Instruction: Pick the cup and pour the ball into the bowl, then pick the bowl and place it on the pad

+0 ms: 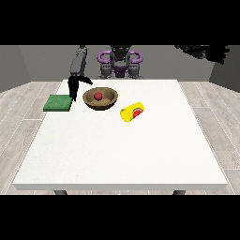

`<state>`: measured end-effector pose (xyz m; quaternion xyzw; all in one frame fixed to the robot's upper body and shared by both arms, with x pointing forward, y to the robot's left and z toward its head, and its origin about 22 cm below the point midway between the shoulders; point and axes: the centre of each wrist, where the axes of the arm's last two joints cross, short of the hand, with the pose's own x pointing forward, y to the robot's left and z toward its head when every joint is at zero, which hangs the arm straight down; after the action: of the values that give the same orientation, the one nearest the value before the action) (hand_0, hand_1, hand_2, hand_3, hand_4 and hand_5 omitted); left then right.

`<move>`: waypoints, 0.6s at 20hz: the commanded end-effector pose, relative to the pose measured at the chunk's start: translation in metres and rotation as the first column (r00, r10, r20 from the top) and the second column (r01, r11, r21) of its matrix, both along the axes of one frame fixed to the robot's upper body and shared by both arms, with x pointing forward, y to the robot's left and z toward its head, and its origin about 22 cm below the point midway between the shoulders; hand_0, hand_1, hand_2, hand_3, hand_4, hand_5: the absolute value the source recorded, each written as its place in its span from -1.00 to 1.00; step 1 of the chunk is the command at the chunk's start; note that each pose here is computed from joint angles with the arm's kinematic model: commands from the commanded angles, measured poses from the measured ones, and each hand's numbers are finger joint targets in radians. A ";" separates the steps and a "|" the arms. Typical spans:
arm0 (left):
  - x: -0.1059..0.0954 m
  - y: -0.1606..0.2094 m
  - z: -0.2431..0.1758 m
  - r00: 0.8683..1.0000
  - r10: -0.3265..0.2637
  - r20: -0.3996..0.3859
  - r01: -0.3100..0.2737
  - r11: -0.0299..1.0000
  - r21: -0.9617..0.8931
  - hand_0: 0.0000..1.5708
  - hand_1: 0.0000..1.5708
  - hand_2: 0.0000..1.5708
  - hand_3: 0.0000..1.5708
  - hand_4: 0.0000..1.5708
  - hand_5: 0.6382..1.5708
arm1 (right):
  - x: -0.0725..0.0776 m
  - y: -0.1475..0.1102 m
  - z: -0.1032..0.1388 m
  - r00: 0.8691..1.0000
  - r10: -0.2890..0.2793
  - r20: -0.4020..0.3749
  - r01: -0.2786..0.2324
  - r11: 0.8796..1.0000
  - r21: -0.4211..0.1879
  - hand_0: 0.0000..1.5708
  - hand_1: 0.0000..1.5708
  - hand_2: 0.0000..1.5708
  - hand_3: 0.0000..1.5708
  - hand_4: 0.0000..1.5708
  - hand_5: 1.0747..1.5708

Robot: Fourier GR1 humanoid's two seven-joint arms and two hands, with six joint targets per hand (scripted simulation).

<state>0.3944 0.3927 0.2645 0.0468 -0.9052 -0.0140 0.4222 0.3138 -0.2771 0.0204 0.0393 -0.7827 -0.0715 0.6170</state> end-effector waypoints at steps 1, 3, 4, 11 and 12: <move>-0.015 0.029 0.035 1.000 0.004 -0.002 -0.004 1.000 0.004 -1.00 -1.00 -1.00 -1.00 -1.00 0.95 | 0.010 0.001 -0.014 0.999 0.012 -0.036 -0.012 1.000 0.014 -1.00 -1.00 -1.00 -1.00 -0.64 1.00; -0.011 0.001 0.050 1.000 -0.020 0.005 0.020 0.999 0.038 -1.00 -1.00 -1.00 -1.00 -1.00 0.94 | 0.015 -0.001 -0.037 0.999 -0.005 -0.051 0.008 0.998 0.057 -1.00 -1.00 -1.00 -1.00 -0.61 0.99; -0.012 0.008 0.046 1.000 0.006 0.005 -0.006 1.000 0.006 -1.00 -1.00 -1.00 -1.00 -1.00 0.93 | 0.015 -0.002 -0.037 0.997 0.016 -0.079 -0.013 0.999 0.040 -1.00 -1.00 -1.00 -1.00 -0.59 0.99; -0.018 0.017 0.052 0.998 -0.019 0.058 0.020 1.000 -0.008 -1.00 -1.00 -1.00 -1.00 -1.00 0.93 | 0.039 0.006 -0.033 0.995 -0.017 -0.098 0.025 0.997 0.073 -1.00 -1.00 -1.00 -1.00 -0.49 1.00; -0.025 0.028 0.070 0.999 0.005 0.033 -0.005 1.000 -0.001 -1.00 -1.00 -1.00 -1.00 -1.00 0.93 | 0.039 0.022 -0.039 0.994 -0.012 -0.110 0.022 0.996 0.087 -1.00 -1.00 -1.00 -1.00 -0.49 1.00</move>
<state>0.3775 0.4081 0.3234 0.0428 -0.9101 -0.0163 0.4118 0.3495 -0.2671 -0.0078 0.0543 -0.7492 -0.1058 0.6516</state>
